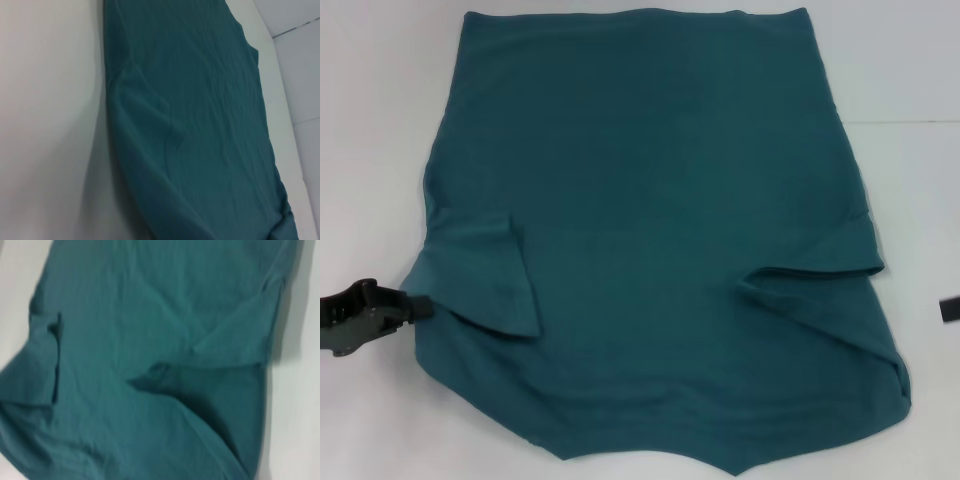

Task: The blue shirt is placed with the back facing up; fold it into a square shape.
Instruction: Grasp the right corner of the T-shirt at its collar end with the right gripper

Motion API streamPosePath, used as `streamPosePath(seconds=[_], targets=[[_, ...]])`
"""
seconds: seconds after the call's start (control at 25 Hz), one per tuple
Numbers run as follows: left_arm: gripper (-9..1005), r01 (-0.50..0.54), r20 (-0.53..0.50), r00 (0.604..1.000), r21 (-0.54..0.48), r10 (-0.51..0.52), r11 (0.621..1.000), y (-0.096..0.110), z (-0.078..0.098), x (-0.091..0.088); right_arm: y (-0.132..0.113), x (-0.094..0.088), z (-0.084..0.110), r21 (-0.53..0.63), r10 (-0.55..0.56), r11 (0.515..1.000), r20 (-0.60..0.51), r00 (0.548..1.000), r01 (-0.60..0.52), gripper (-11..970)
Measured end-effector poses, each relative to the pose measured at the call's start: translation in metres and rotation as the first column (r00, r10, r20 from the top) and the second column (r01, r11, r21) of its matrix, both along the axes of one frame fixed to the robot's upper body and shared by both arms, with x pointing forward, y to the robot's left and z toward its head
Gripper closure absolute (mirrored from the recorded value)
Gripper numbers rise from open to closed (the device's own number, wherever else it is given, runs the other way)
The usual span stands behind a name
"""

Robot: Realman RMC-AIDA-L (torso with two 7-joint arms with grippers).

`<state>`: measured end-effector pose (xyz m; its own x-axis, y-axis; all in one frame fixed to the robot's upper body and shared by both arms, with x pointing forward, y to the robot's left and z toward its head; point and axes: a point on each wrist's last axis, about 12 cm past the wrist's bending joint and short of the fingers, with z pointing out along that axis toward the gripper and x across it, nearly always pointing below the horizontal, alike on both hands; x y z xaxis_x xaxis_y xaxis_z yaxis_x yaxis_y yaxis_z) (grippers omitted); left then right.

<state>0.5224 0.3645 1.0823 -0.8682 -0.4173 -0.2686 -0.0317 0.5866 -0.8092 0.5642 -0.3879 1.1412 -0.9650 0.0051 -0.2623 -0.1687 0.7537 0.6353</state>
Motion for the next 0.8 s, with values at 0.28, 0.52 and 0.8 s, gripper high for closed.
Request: streamPosePath(seconds=[0.28, 0.52, 0.8], targets=[[982, -0.005, 0.007, 1.000, 0.013, 0.005, 1.000, 0.001, 0.001, 0.003, 0.014, -0.002, -0.013, -0.022, 0.082, 0.996, 0.029, 0.996, -0.082, 334], [982, -0.012, 0.008, 1.000, 0.017, 0.012, 1.000, 0.001, 0.000, 0.003, 0.029, 0.000, -0.027, -0.087, 0.143, 0.986, 0.023, 0.989, -0.140, 333], [983, -0.012, 0.005, 1.000, 0.014, 0.012, 1.000, 0.001, -0.001, 0.002, 0.037, 0.002, -0.034, -0.118, 0.162, 0.980, 0.018, 0.987, -0.158, 333]])
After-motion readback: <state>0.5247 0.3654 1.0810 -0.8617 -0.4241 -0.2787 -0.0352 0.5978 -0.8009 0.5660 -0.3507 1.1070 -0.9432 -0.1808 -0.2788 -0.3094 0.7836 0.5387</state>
